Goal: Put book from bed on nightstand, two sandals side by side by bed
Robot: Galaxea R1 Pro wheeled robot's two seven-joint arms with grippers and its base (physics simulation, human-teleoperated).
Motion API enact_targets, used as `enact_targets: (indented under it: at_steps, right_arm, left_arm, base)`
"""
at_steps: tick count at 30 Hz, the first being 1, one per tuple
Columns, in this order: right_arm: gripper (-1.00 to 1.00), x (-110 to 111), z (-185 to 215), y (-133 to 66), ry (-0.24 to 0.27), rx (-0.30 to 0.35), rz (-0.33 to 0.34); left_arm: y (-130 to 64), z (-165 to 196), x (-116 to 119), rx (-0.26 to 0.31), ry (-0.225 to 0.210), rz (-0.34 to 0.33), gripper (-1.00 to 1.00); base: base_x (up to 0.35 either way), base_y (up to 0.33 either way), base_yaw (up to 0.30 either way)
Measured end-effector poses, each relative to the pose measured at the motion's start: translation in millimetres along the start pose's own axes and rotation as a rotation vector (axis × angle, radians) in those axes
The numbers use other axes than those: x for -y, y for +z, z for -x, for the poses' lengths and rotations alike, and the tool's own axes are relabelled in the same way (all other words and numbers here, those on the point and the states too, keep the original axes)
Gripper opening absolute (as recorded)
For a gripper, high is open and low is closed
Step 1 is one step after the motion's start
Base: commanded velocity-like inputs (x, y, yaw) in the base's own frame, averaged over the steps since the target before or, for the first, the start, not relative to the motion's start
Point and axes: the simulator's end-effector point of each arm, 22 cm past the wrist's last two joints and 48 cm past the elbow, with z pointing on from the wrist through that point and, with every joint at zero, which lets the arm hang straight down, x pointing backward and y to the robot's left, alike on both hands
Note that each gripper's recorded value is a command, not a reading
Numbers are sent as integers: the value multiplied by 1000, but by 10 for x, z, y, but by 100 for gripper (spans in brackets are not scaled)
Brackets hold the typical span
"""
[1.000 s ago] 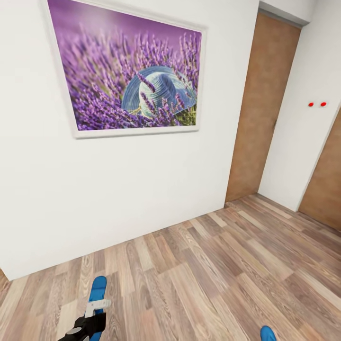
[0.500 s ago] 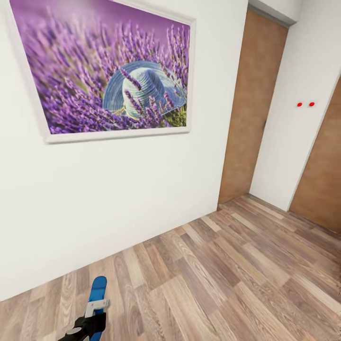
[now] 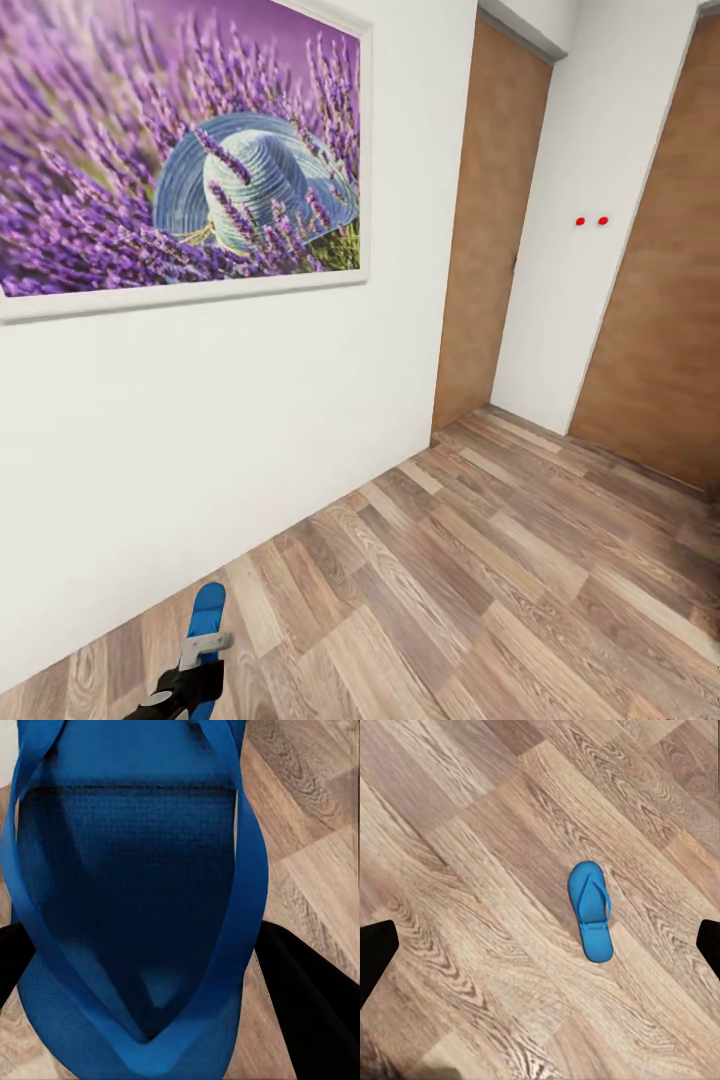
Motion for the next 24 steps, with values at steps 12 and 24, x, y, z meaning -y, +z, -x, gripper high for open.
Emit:
enact_targets:
  at_steps: [12,24]
  right_arm:
    - [100,-12,-43,0,0,-9,3]
    - [100,-79,-92,4,-12,-20,17]
  left_arm:
    - [0,0,0,0,0,0,-100]
    - [2,-6,0,0,1,0,-100]
  base:
    - [251,252,-287]
    - [112,124,-288]
